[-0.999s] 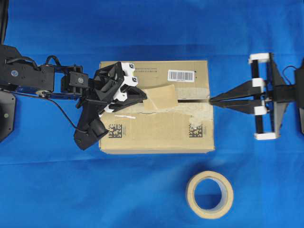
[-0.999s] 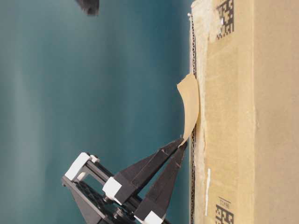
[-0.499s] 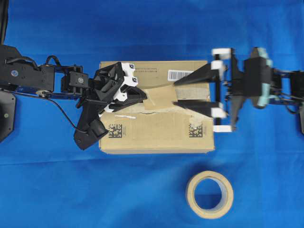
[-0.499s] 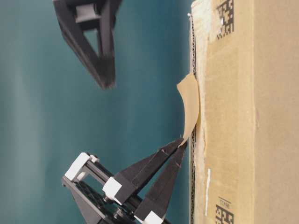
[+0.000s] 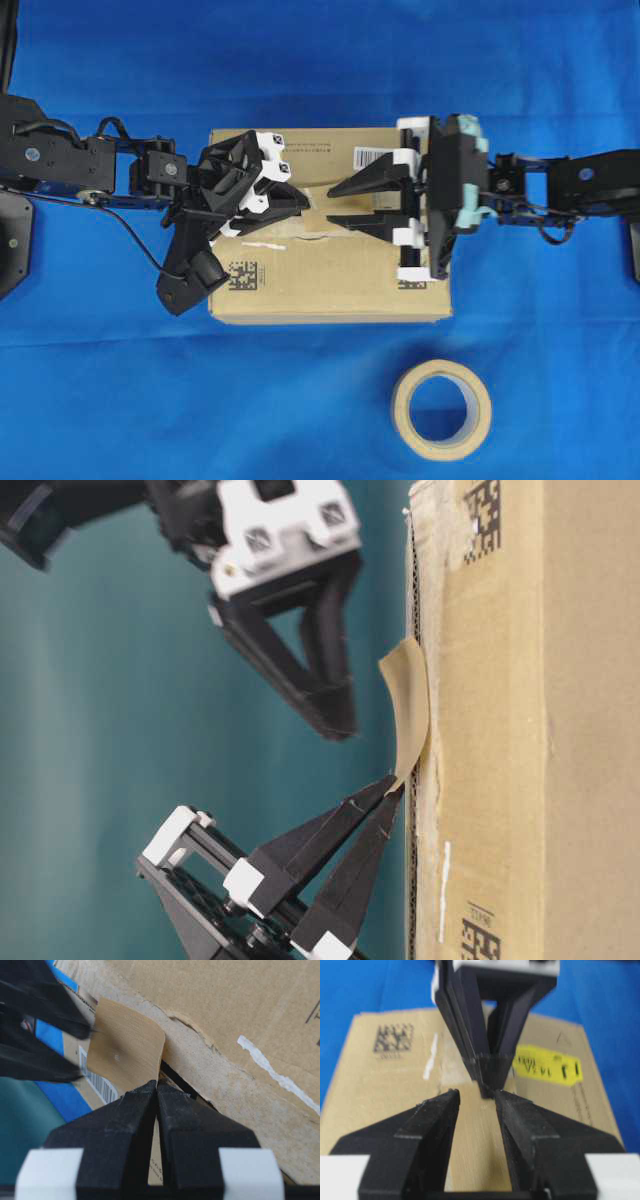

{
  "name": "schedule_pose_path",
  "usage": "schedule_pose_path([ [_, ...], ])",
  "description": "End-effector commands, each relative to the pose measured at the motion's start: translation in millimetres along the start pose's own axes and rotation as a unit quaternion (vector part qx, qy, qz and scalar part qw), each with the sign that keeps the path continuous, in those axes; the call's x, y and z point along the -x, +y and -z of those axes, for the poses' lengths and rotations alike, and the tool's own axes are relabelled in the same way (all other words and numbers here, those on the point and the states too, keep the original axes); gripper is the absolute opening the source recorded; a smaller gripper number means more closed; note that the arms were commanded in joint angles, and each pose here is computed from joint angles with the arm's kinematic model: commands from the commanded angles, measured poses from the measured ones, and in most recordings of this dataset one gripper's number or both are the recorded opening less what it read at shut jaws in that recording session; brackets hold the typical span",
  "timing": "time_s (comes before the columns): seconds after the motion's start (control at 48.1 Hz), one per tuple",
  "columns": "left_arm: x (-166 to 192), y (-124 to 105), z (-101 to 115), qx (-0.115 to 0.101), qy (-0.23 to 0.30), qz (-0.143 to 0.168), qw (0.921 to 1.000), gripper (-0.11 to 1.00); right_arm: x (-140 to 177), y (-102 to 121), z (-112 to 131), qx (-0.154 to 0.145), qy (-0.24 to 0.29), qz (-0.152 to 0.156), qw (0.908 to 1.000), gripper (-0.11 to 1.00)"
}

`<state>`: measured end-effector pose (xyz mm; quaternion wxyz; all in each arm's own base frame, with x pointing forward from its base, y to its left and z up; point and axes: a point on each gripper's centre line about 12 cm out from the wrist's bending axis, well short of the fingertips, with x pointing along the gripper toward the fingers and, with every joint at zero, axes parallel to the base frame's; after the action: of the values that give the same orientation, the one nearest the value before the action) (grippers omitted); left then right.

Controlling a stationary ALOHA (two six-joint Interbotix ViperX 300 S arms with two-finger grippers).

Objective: Apply tape along the seams of the closed cardboard box to seal it securely.
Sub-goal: 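Bring the right gripper in to press the tape onto the seam, then hold the tape with the right gripper and flatten it with the left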

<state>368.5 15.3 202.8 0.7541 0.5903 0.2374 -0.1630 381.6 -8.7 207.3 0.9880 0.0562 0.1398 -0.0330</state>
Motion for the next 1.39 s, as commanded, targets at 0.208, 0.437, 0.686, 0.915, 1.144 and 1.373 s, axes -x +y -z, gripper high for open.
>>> schedule_pose_path([
  [0.208,1,9,-2,0.003,-0.002,-0.012,0.9999,0.00,-21,-2,4,-0.009,0.006,0.005,0.9999,0.46],
  [0.437,1,9,0,0.005,0.000,-0.012,0.9999,0.00,-25,-5,9,-0.012,0.016,0.008,0.9998,0.46],
  [0.686,1,9,1,0.007,0.001,-0.010,0.9999,0.00,-27,-10,20,-0.025,0.047,0.015,0.9984,0.46],
  [0.915,0,5,7,0.010,0.012,0.014,0.9998,0.02,-27,-11,21,-0.028,0.051,0.017,0.9982,0.46],
  [1.144,-1,3,12,0.016,0.021,0.032,0.9991,0.30,-27,-11,21,-0.029,0.051,0.018,0.9981,0.46],
  [1.373,-6,9,11,0.010,0.022,0.038,0.9990,0.67,-27,-12,21,-0.031,0.051,0.019,0.9981,0.46],
])
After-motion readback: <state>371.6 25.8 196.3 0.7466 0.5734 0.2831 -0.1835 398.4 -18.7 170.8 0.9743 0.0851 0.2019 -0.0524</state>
